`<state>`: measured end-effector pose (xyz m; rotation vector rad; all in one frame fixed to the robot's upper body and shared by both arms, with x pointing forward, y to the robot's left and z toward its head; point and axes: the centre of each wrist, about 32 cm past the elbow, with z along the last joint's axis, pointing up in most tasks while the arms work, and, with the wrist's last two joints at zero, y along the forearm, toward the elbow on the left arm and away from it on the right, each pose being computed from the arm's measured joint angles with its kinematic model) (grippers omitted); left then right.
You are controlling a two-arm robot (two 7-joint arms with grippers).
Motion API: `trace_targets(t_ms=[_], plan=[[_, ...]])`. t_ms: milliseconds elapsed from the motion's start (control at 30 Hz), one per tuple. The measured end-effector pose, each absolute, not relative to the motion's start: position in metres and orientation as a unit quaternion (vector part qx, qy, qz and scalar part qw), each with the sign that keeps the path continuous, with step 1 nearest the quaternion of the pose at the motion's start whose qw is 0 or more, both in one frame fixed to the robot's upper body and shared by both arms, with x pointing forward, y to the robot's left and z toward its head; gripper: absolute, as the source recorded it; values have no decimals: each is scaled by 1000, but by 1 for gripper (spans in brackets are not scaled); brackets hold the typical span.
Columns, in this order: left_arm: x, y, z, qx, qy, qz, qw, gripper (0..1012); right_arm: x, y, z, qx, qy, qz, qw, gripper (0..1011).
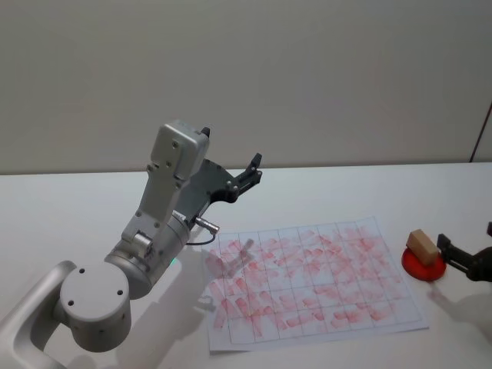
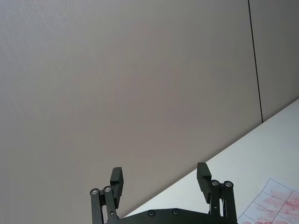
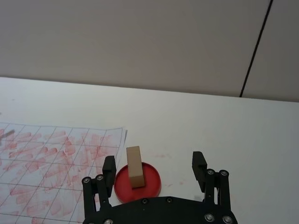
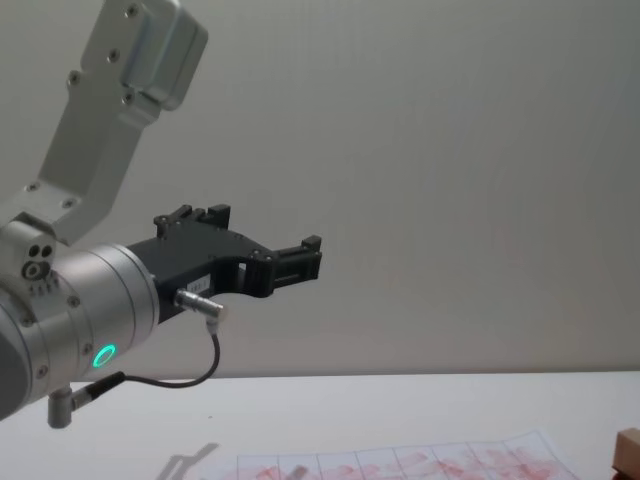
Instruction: Use the one hand to pick up the stamp and affix it onto the A4 paper.
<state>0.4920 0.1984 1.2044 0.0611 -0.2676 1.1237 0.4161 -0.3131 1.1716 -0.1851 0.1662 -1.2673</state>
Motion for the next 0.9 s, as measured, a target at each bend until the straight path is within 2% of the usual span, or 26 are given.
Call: trace_targets(t_ms=[333, 667, 867, 900], plan=[[492, 198, 1204, 29, -126, 531, 837, 1001, 444, -310, 1167, -121, 107, -560, 812, 1001], [492, 198, 1204, 29, -126, 531, 837, 1001, 461, -303, 1163, -138, 125, -540, 821, 998], [492, 198, 1204, 29, -126, 531, 837, 1001, 465, -301, 1162, -142, 130, -534, 823, 902], [492, 198, 1204, 29, -126, 531, 837, 1001, 467, -301, 1161, -144, 132, -532, 824, 862]])
